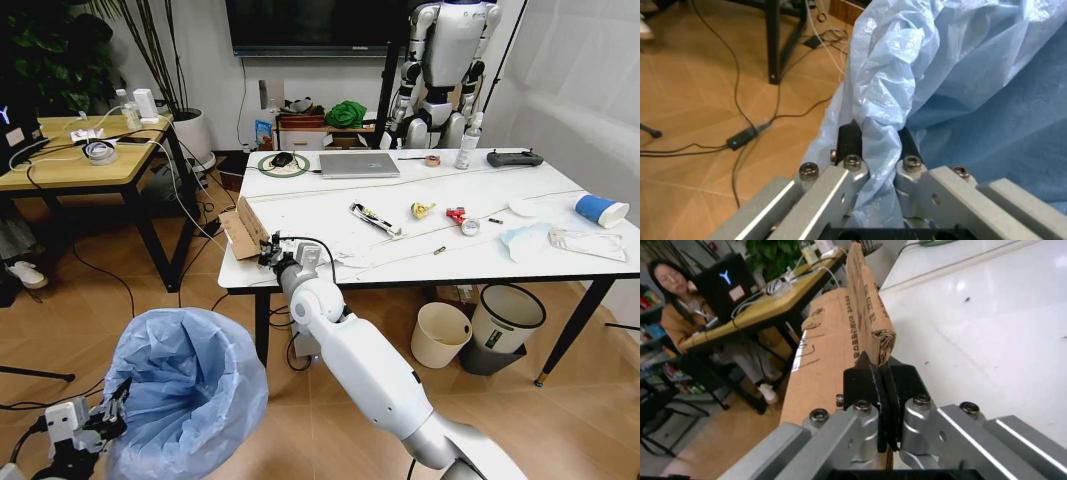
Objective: Pick up the trash bin and place the trash from the table into it.
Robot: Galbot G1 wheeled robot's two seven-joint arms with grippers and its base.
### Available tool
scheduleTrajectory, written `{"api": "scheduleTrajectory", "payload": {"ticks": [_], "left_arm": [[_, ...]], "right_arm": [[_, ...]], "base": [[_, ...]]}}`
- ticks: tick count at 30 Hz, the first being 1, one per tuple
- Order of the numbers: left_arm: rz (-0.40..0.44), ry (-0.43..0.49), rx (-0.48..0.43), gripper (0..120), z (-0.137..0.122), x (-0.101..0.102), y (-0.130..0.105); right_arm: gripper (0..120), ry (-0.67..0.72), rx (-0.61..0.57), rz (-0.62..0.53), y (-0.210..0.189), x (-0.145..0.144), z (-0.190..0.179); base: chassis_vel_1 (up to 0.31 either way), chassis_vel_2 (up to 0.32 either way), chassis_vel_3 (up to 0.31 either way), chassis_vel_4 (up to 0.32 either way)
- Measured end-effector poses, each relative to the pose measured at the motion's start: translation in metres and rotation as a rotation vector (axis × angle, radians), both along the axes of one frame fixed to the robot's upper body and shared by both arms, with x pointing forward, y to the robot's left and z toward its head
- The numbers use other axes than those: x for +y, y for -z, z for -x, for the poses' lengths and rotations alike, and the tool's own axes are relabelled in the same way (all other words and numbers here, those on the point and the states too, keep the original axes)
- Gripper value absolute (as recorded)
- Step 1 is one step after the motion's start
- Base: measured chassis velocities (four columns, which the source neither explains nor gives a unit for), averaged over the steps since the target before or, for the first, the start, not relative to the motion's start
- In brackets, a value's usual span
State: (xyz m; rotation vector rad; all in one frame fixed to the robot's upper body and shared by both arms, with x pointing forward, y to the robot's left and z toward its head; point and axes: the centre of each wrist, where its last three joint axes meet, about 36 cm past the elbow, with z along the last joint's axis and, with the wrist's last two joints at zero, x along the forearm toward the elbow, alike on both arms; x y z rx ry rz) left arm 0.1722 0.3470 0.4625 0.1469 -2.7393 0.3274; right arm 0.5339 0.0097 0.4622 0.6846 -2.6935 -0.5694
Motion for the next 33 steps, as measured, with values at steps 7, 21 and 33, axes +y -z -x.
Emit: {"api": "scheduleTrajectory", "payload": {"ticks": [7,21,33], "left_arm": [[0.093,0.062,0.023,0,-0.007,-0.016,-0.007],[0.189,0.041,0.096,0,-0.016,-0.031,-0.019],[0.175,-0.086,0.249,0,-0.001,-0.045,-0.03]], "right_arm": [[0,-0.028,-0.091,-0.098,-0.016,-0.069,0.028],[0,-0.387,-0.256,-0.247,-0.041,-0.119,0.141],[0,-0.594,-0.173,-0.258,-0.005,-0.092,0.209]], "base": [[0.0,0.0,0.0,0.0],[0.0,0.0,0.0,0.0],[0.0,0.0,0.0,0.0]]}}
